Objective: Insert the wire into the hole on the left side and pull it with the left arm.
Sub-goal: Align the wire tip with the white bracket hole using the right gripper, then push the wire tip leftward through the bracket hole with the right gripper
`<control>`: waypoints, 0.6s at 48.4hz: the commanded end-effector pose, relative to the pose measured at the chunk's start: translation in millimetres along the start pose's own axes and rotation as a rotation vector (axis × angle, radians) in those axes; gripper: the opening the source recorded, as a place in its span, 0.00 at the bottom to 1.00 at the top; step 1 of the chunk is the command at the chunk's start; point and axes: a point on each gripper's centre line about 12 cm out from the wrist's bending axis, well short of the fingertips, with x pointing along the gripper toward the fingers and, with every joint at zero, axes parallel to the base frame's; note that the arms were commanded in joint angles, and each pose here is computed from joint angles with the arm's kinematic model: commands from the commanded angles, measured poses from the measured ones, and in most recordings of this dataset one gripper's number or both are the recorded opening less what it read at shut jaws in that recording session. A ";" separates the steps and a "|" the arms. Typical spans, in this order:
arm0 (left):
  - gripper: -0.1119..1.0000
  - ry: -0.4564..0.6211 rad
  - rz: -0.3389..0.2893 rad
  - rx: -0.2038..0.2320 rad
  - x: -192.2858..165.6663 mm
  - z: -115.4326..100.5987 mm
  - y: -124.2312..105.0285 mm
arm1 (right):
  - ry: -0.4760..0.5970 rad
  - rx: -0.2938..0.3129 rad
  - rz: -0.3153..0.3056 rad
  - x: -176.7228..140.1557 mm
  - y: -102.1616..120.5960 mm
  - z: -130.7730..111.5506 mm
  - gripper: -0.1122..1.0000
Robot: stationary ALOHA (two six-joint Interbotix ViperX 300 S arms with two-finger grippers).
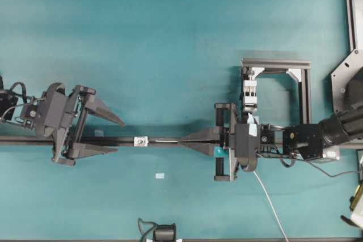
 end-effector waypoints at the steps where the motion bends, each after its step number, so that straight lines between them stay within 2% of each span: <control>1: 0.88 -0.028 0.000 0.000 1.8 7.3 0.5 | -0.005 0.011 -0.009 3.3 -1.6 3.8 0.12; 29: 0.88 -0.028 0.000 0.000 1.8 7.3 0.1 | -0.007 0.008 -0.002 8.3 2.3 7.3 0.12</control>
